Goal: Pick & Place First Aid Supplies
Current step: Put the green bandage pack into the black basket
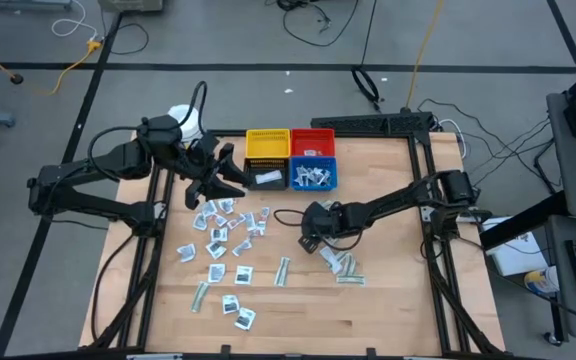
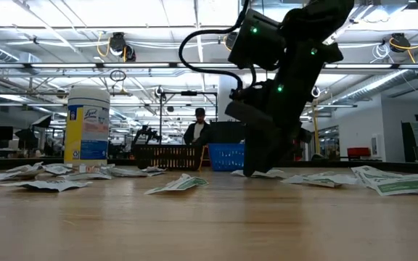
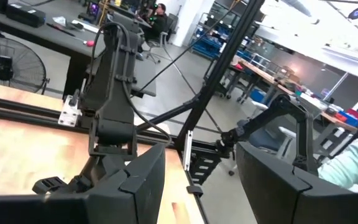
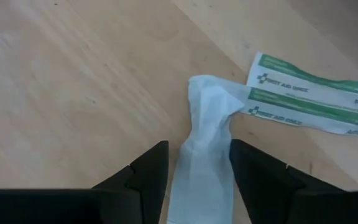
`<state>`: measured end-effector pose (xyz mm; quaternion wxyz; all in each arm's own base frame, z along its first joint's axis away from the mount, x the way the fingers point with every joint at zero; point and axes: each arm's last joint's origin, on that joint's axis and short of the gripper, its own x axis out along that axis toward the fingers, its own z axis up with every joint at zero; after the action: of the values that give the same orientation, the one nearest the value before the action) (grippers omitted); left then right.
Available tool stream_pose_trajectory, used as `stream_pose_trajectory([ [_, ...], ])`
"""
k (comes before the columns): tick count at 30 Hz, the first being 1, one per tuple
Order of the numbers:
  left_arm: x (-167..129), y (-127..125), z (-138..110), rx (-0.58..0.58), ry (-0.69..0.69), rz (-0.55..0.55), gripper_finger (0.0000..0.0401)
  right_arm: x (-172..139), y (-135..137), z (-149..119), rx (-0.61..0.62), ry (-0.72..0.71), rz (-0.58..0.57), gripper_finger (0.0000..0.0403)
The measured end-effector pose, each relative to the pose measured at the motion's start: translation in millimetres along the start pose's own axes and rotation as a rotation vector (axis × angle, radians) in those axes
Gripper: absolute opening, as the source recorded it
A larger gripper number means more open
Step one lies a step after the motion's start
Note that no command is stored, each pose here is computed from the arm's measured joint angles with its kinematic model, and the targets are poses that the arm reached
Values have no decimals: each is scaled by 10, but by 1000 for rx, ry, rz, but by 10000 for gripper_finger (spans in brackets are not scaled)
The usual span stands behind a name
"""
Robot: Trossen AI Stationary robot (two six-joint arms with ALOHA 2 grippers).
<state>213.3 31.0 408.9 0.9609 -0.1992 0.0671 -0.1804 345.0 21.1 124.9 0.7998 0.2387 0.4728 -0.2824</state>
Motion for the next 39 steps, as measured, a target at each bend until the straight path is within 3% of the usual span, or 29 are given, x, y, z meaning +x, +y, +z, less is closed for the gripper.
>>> stream_pose_trajectory([
  [3,2,-3,-1,1,1,-2,200,-1,4,-21,-19,0,-11,131],
  [9,3,-5,-2,13,1,-3,200,-11,12,-19,15,11,10,14],
  [15,3,-4,-1,52,-1,-1,200,-269,28,29,-4,38,115,4],
  [19,0,6,10,76,-17,29,200,-716,27,201,-58,-95,222,2],
  [26,-5,33,40,128,-68,129,200,-1377,-160,433,-169,-341,314,1],
  [32,54,77,76,211,-110,163,200,-1800,-216,666,-237,-654,431,1],
  [39,144,140,93,209,-136,158,200,-2076,-187,851,-238,-935,580,0],
])
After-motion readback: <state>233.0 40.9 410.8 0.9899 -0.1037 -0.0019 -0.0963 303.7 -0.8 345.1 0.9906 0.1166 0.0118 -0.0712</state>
